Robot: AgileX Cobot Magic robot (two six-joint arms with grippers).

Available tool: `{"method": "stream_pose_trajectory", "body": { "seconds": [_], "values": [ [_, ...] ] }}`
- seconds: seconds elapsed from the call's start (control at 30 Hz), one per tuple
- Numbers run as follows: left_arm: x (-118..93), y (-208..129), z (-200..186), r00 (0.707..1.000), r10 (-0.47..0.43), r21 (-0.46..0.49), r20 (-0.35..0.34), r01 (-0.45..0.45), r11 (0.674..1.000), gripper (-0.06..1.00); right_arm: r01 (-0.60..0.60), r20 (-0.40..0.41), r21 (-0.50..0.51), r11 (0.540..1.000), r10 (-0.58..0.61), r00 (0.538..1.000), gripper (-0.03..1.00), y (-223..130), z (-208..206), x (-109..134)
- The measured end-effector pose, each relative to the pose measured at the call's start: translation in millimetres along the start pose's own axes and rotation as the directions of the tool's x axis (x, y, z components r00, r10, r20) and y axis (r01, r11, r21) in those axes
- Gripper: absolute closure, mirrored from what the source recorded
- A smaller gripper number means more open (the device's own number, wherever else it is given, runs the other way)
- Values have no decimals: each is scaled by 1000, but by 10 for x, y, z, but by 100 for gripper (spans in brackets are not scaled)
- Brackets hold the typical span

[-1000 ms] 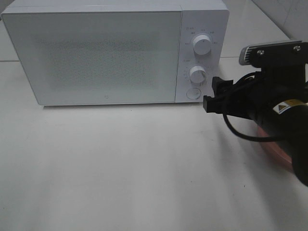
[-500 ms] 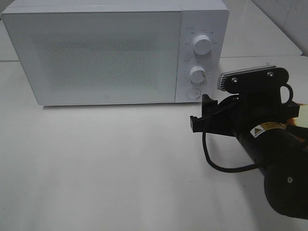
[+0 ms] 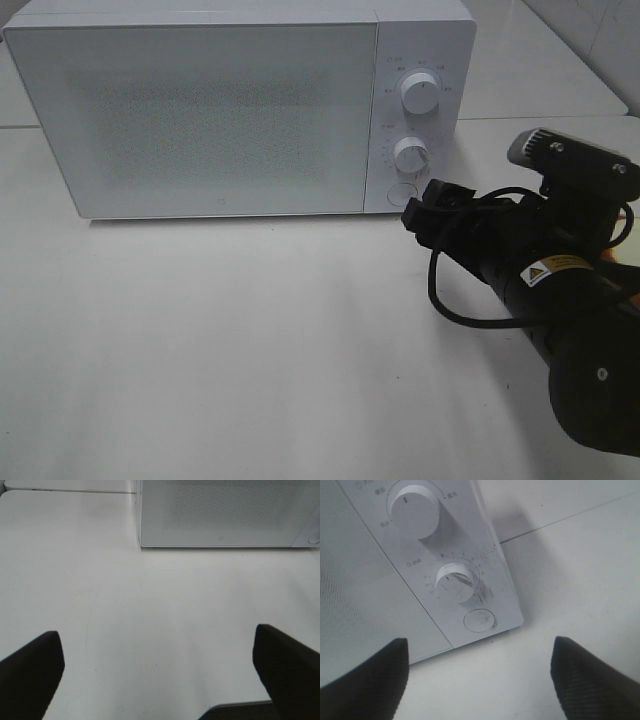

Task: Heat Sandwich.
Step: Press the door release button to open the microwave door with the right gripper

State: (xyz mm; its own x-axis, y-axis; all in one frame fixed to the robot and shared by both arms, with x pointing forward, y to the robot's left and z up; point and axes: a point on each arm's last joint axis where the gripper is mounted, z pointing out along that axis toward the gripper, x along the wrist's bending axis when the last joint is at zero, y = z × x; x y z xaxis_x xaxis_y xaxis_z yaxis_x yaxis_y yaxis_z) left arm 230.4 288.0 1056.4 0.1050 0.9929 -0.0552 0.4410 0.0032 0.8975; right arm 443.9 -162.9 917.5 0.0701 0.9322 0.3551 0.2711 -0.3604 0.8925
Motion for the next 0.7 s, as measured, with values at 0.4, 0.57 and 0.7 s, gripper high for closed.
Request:
{"method": "stream_pose_trajectory", "body": {
  "seconds": [0.4, 0.57, 0.7],
  "values": [
    [0, 0, 0, 1000, 0, 0, 0, 0, 1000, -2, -613, 1, -1, 790, 613, 790, 20, 0, 0, -2],
    [0, 0, 0, 1000, 0, 0, 0, 0, 1000, -2, -724, 2, -1, 690, 724, 690, 23, -1, 0, -2],
    [0, 0, 0, 1000, 0, 0, 0, 0, 1000, -2, -789, 26, 14, 614, 788, 614, 33, -27, 0, -5]
  ]
}}
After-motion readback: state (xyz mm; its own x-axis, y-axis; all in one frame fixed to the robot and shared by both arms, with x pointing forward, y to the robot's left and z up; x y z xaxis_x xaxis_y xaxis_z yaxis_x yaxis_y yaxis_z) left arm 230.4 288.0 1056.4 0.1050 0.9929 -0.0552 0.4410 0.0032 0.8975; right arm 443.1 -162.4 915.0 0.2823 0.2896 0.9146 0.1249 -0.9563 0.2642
